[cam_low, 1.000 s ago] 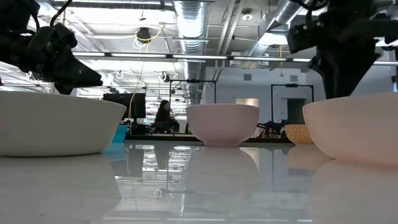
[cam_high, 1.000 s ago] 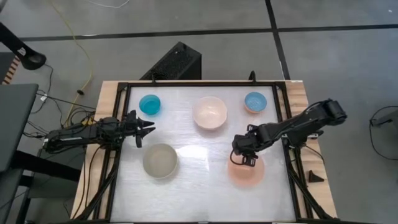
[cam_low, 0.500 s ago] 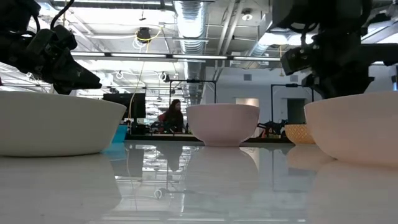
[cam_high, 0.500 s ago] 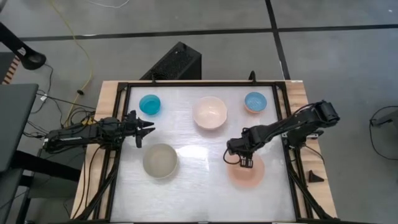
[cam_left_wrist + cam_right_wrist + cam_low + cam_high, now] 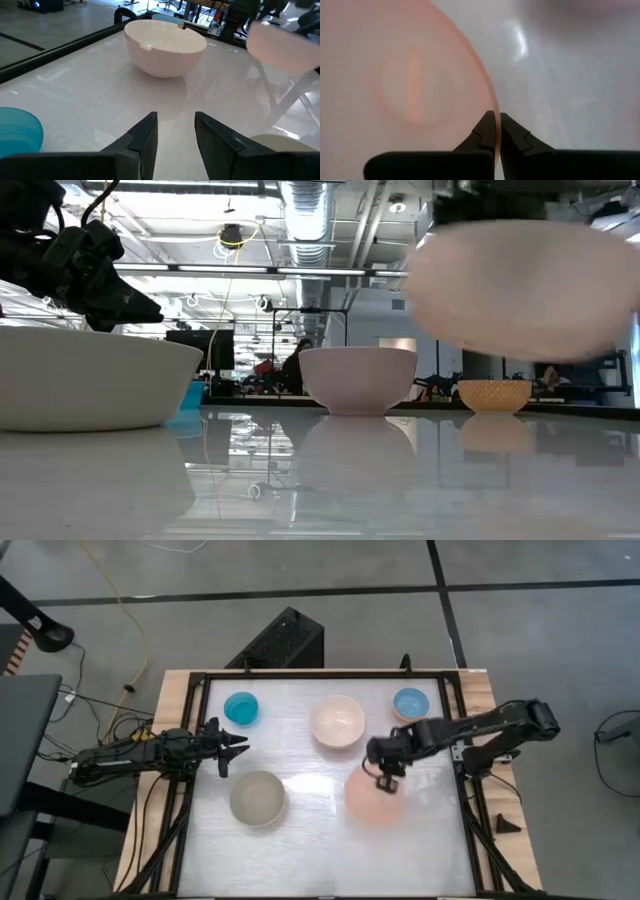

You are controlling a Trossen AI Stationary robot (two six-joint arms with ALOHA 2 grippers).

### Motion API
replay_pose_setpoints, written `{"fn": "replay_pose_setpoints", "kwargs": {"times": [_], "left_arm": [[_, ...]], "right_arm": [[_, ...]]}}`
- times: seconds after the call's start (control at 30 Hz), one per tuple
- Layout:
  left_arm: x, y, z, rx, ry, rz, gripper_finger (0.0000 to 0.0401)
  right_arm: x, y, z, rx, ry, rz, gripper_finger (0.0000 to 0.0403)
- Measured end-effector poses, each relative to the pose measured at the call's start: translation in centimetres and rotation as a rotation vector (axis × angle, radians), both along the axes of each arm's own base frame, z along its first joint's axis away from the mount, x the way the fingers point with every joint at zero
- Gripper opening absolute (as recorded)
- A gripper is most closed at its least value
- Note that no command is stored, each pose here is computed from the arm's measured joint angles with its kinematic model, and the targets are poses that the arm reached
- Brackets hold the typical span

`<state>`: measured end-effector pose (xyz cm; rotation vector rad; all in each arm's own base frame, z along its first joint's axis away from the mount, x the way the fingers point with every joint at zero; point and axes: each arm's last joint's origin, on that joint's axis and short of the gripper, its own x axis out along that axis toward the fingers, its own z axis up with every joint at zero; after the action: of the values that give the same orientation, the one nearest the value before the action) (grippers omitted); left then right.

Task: Nest bowls inside each other
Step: Stack the orange bowl on top of the white bowl

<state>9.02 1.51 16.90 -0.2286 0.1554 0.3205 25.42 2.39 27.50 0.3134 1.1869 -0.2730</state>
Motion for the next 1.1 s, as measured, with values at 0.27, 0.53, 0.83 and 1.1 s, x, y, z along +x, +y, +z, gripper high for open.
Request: {"fn": "replay_pose_setpoints", "kwargs": {"times": [0.27,0.53,0.83,1.1], "left_arm": [[0.0,0.0,0.0,0.0,0.001,0.0,0.0119],[0.0,0.0,0.0,0.0,0.001,0.0,0.0119],[0.0,0.0,0.0,0.0,0.002,0.0,0.0119],[0.0,0.0,-0.1,0.0,0.002,0.0,0.0119]], "right_arm": [[0.9,-7.2,5.2,-0.051,-0.185,-0.189,0.003],[1.1,-13.8,5.7,-0.089,-0.312,-0.305,0.0031],[3.3,-18.2,1.4,-0.077,-0.22,-0.34,0.003],[4.2,-19.4,-0.9,-0.035,-0.168,-0.368,0.0031]]}}
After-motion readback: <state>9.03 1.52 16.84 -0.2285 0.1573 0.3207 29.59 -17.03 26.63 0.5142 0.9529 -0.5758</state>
